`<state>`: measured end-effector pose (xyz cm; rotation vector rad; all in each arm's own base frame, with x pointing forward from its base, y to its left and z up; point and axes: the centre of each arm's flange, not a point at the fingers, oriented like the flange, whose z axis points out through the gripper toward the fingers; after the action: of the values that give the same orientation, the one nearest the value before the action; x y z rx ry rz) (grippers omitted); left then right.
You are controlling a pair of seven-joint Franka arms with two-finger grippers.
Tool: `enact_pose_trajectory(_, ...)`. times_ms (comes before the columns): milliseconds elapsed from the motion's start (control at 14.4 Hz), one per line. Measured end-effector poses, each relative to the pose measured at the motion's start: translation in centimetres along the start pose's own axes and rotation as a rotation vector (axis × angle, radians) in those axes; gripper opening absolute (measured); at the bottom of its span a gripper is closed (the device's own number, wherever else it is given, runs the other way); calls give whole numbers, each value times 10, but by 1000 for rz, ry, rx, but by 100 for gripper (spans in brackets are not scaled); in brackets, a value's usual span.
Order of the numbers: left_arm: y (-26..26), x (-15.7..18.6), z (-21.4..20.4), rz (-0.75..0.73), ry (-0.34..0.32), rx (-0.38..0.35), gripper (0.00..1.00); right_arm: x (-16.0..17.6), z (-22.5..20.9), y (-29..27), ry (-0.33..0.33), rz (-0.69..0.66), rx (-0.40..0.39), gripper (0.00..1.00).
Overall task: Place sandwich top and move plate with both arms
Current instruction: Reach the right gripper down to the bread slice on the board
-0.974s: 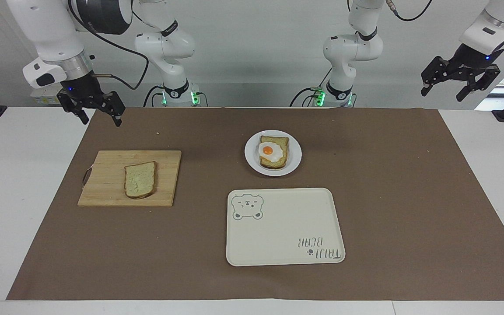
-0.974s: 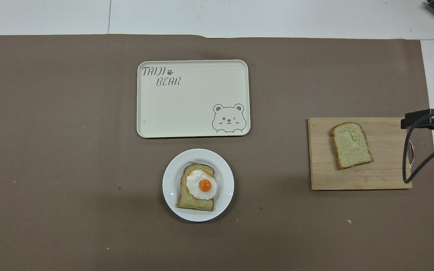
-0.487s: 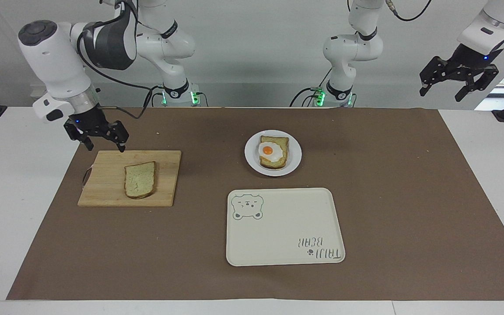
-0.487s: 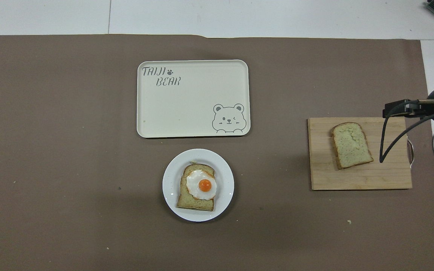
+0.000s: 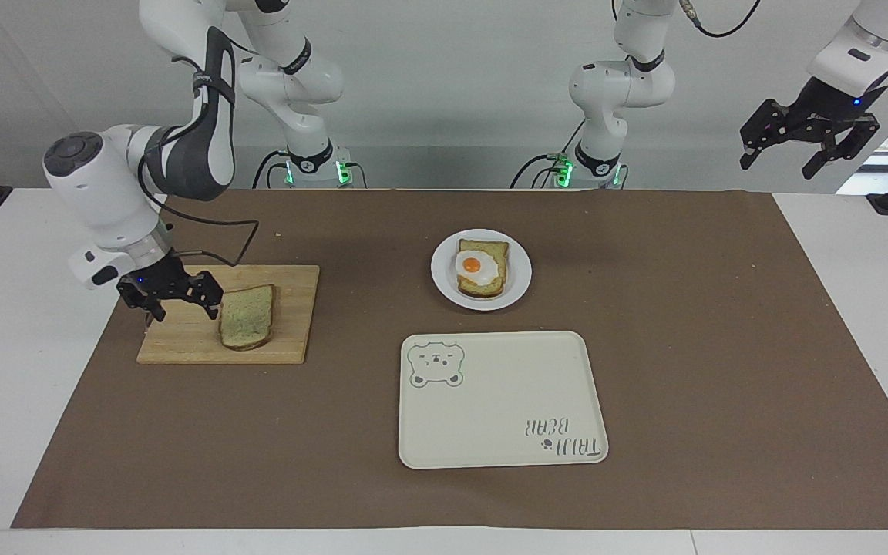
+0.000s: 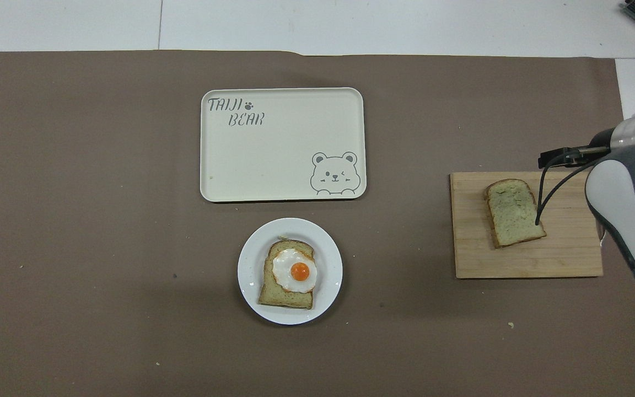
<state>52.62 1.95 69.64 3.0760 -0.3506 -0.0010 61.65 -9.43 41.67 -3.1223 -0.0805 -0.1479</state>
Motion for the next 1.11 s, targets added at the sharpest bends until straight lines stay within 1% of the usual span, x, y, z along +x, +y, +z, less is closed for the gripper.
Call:
enact_pose_trajectory(278,2,1,0,4,-1,0,100,-13,39,0,-19,-39,50,100)
enact_pose_trajectory(556,8,2,2,15,-6,-1,100,-34,72,1,-57,-95,63,100)
enact_pose_trajectory(974,13,-1,4,22,-10,-6,100,-54,100,8,-111,-118,78,100)
enact_pose_trajectory(1113,13,-2,3,23,-9,-6,100,-58,104,8,-121,-127,82,98)
